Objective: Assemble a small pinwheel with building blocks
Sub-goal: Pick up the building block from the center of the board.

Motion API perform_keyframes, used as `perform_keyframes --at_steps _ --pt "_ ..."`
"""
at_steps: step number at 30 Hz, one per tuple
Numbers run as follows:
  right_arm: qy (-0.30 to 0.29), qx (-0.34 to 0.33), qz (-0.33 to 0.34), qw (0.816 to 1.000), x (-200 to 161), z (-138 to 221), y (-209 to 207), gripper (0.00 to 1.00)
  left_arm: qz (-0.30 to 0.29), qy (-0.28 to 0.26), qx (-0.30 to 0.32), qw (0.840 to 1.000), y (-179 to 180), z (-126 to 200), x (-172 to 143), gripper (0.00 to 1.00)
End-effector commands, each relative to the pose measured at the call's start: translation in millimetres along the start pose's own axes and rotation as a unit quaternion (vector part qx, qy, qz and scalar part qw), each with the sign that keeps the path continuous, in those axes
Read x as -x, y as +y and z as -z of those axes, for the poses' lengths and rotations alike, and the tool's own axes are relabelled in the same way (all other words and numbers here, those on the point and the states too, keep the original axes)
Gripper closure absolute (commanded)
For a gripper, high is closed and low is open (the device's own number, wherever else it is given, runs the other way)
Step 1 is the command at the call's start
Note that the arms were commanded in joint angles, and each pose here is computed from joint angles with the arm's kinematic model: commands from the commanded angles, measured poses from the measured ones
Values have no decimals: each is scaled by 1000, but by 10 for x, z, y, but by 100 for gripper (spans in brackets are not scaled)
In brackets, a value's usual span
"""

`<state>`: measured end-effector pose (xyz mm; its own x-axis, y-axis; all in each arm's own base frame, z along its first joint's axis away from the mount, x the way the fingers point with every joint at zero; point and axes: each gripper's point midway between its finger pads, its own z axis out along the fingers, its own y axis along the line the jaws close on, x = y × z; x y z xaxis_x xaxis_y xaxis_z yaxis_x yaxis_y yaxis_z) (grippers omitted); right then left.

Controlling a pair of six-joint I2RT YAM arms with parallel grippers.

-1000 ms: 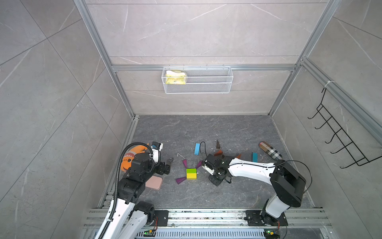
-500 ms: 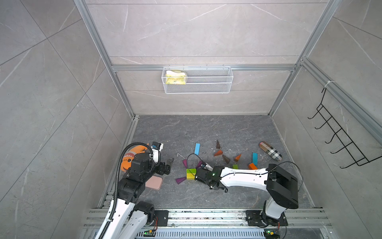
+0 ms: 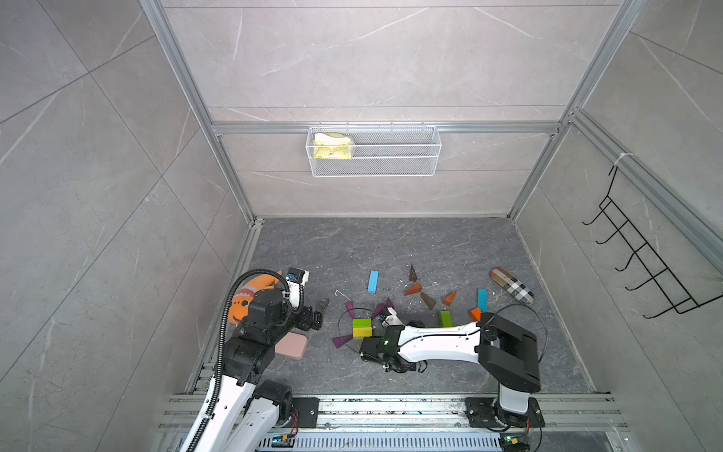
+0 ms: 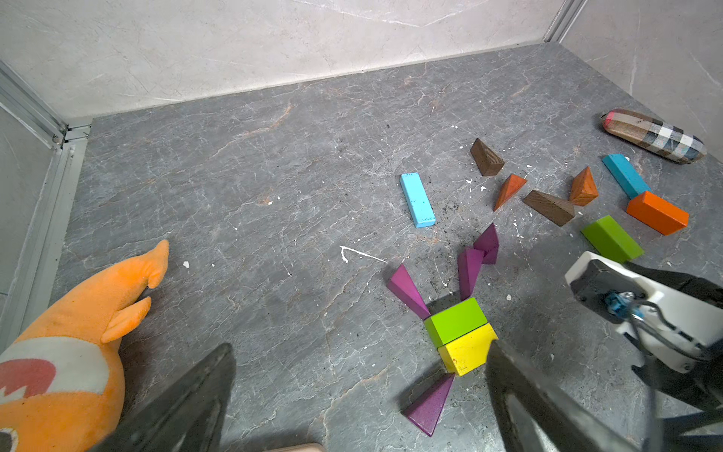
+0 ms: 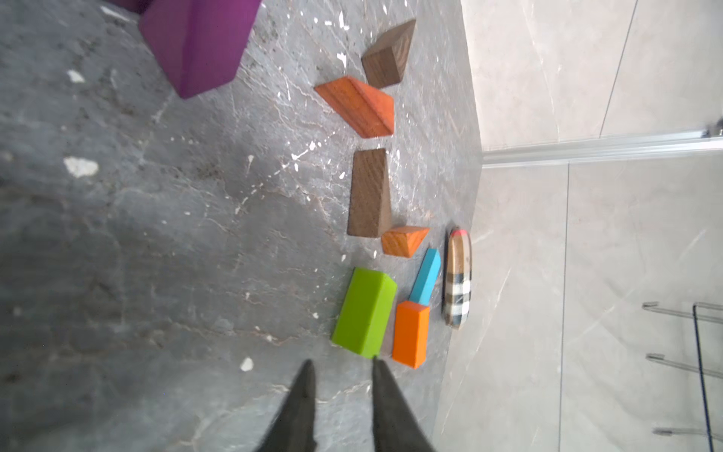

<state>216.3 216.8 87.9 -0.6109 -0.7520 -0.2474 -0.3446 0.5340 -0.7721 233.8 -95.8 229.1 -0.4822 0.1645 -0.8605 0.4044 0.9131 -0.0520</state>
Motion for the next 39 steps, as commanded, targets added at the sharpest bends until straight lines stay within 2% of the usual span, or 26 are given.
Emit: perform_keyframes --at_steps 1,2,6,10,14,19,26,30,33,36,39 --pt "-42 50 -58 996 69 162 -110 53 1 -24 -6 1000 -13 48 123 0" --pt "-45 65 -68 995 66 170 -123 49 1 -25 -5 1000 -14 52 125 0" --pt "-34 120 -80 989 41 132 -152 44 -2 -30 -6 1000 -14 61 131 0" --pt "-26 190 -84 978 16 76 -145 48 -4 -21 -18 1000 -52 30 108 0" --pt "-20 276 -88 957 27 16 -33 50 -8 -18 -29 999 -89 16 93 0" --pt "-8 294 -73 953 85 -89 86 50 -6 -13 -35 999 -101 -15 79 0" --pt "-64 350 -82 931 534 16 226 50 -5 -2 -43 999 -123 -54 48 0" --pt "-83 362 -96 924 620 15 229 50 -5 3 -76 997 -229 -96 25 0" --pt "-95 382 -126 911 568 -7 204 49 -1 24 -110 994 -328 -190 -22 5" --pt "-119 413 -168 887 553 5 74 46 22 61 -144 987 -419 -365 -59 19" --pt "-146 429 -201 869 538 30 -71 42 40 98 -149 983 -509 -601 -30 32"
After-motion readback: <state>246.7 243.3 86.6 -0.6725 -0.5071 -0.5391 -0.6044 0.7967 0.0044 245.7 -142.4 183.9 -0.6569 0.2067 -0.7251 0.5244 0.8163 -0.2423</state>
